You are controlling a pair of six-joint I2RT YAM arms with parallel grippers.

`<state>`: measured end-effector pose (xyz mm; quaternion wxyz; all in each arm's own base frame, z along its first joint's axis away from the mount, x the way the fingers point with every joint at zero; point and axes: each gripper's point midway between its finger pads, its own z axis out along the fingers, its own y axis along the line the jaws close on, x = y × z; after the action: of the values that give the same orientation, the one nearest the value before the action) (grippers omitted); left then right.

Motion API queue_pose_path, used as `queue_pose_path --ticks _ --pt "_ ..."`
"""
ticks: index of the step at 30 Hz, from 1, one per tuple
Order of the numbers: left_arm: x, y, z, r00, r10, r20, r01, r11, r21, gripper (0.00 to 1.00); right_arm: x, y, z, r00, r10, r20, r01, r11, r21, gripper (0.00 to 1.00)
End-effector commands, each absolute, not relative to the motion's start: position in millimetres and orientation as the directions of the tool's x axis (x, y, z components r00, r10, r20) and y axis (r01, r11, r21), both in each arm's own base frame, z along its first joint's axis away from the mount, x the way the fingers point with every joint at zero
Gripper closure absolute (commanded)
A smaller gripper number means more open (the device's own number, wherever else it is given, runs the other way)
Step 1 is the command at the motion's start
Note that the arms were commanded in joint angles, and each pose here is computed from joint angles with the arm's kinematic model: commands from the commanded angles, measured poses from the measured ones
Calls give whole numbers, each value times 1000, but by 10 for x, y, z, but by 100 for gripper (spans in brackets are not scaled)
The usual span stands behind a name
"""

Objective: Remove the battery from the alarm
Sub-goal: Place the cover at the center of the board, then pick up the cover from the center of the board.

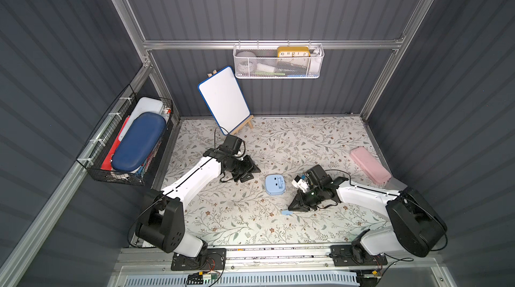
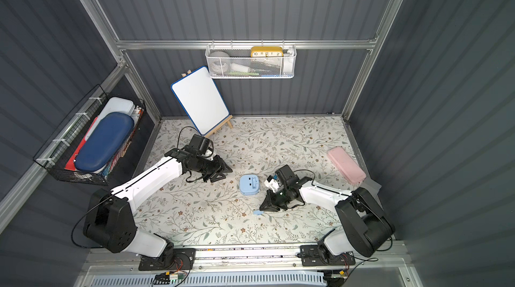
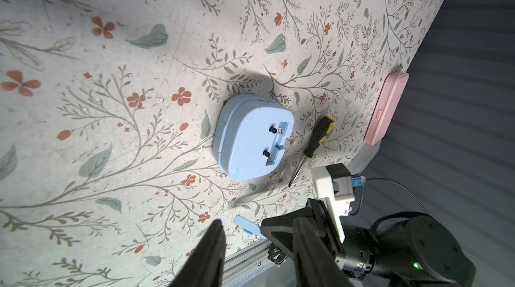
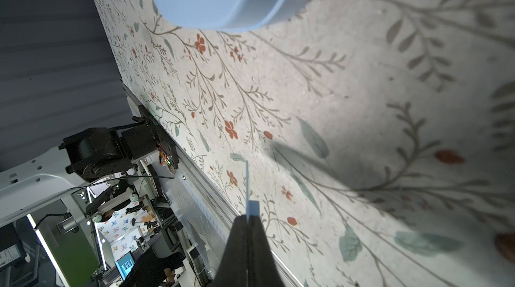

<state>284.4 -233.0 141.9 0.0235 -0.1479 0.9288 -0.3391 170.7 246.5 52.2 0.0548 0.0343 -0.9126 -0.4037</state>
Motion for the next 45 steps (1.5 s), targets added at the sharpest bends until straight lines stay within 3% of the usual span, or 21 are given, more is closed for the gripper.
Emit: queue_pose_path --ticks 1,11,19,22,27,30,32,33,34,45 --pt "2852 -2325 1516 -961 -276 24 -223 719 -658 55 1701 2510 486 -989 -119 84 -13 647 763 100" --pt "2842 -2362 1482 -962 -269 36 -222 704 -675 56 1729 2413 305 -987 -96 130 33 665 747 100" --pt "2863 -2428 1496 -969 -243 38 -200 688 -698 56 1771 2349 218 -986 -74 147 56 688 723 80" --pt "2870 -2440 1510 -972 -235 27 -185 683 -706 56 1804 2303 235 -989 -65 129 45 709 704 60" --pt "2881 -2478 1545 -975 -221 14 -161 667 -727 56 1933 2242 375 -997 -37 63 16 735 678 51" --pt "2900 -2491 1562 -977 -214 2 -147 665 -732 56 1949 2221 525 -999 -28 32 0 745 667 56" --pt "2907 -2496 1566 -977 -212 0 -144 664 -734 56 1923 2168 561 -999 -37 5 -26 789 614 76" --pt "2913 -2498 1565 -978 -210 -4 -140 664 -734 57 1852 2115 539 -998 -53 24 -29 820 571 97" --pt "2914 -2499 1564 -978 -208 -7 -136 664 -735 57 1796 2081 508 -997 -67 43 -34 843 537 100" --pt "2924 -2492 1562 -979 -204 -16 -127 668 -733 58 1516 2188 225 -985 -141 102 -91 917 388 100"
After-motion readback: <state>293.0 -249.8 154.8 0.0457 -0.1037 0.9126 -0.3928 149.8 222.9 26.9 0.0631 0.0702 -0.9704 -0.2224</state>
